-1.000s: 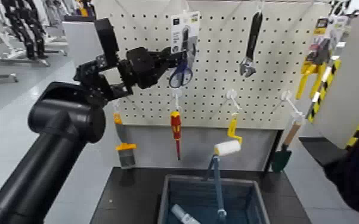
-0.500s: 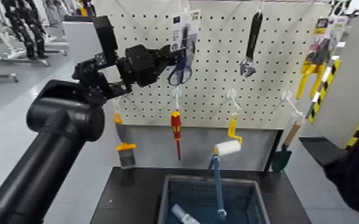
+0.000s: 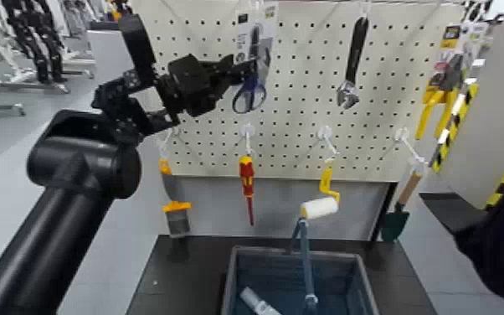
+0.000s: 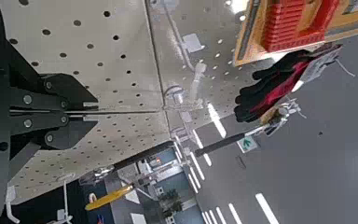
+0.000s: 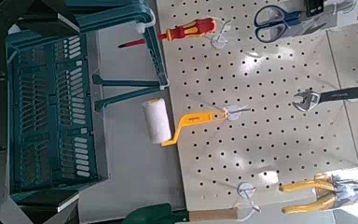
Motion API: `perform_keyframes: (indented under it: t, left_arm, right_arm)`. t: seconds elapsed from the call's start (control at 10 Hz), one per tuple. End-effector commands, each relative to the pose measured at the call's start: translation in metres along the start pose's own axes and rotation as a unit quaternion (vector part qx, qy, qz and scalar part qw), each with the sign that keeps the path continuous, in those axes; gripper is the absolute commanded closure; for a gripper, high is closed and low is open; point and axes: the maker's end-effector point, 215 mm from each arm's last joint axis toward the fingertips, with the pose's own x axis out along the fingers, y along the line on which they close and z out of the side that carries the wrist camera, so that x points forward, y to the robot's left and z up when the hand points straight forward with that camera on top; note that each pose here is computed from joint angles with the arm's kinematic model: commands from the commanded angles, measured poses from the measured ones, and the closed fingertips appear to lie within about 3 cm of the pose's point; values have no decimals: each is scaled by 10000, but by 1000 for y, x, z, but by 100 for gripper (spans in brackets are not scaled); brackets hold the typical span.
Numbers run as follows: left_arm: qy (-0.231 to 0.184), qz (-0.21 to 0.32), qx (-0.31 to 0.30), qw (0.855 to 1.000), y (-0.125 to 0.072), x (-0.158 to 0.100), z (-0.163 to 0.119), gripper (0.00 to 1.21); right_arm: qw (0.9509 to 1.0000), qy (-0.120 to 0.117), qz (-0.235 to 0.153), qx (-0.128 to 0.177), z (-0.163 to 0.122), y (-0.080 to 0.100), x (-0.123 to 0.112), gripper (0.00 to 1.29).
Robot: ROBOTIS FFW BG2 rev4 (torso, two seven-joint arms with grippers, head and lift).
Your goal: Put the blue scissors into the crate.
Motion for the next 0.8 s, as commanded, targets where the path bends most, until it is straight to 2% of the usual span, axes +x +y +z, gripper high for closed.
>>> perform_keyframes:
  t: [0.1,0.5,0.8]
  left_arm:
    - [-188,-39,223,9996,-8,-1,35,118]
    - [-380,-261,127,9989,-32,9,52,118]
    - [-384,-507,-514,9966,-66,12,37,118]
  right_arm:
    - [10000,12,6,3,-1,1,0,8]
    - [10000,13,9,14,-1,2,0,8]
    - [10000,47,29,35,-3,6,-1,8]
